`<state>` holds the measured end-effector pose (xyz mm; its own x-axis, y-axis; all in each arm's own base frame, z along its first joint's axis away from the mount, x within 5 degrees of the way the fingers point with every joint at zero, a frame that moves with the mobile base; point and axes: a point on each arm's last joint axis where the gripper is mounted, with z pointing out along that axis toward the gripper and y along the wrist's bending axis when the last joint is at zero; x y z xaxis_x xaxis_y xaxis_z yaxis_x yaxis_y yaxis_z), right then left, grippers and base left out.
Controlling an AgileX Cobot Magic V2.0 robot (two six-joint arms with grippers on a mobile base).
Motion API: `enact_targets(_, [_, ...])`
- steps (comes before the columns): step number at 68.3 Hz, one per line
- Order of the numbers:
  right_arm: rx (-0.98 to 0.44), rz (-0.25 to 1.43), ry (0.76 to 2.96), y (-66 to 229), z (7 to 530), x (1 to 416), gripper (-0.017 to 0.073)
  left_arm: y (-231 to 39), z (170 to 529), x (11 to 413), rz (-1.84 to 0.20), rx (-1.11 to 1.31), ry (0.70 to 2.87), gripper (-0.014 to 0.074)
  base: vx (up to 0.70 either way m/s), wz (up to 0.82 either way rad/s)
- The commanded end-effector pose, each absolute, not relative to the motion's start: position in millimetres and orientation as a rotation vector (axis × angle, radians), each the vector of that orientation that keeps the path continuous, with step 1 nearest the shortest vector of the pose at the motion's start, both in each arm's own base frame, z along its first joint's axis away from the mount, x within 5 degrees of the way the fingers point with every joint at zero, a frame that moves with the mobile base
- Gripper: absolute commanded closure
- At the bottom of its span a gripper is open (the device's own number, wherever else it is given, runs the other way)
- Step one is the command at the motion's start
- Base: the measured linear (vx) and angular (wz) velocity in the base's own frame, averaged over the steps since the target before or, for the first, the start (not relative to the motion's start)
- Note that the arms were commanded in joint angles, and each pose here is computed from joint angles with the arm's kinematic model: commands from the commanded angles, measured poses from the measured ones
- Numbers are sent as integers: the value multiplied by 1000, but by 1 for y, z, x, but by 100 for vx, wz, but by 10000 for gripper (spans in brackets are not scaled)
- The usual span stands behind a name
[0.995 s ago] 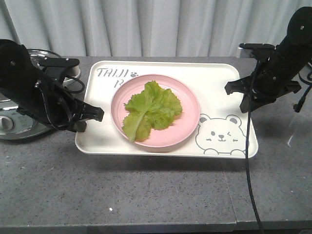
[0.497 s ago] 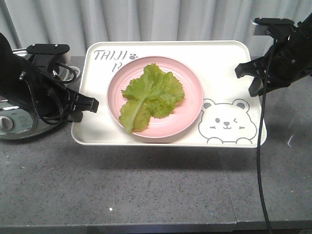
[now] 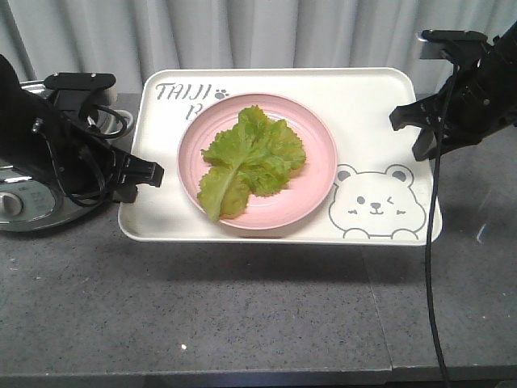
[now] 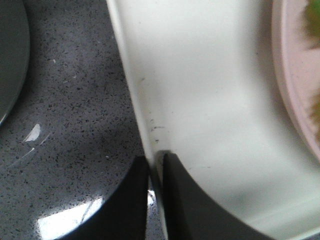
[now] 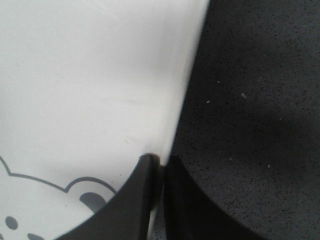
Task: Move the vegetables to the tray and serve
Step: 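Turn the base away from the counter while holding the tray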
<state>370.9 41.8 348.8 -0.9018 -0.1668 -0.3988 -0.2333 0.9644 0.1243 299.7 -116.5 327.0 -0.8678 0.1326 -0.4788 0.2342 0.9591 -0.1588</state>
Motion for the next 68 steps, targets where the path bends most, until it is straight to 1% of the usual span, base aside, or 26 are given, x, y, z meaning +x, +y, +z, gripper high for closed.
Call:
enact_targets(1, [-362, 332, 2648, 51, 377, 355, 565, -126, 356, 294, -415, 262, 2483, 601, 0, 0])
enact_targets(68, [-363, 332, 2648, 51, 377, 355, 565, -126, 356, 294, -416, 260, 2482, 601, 0, 0])
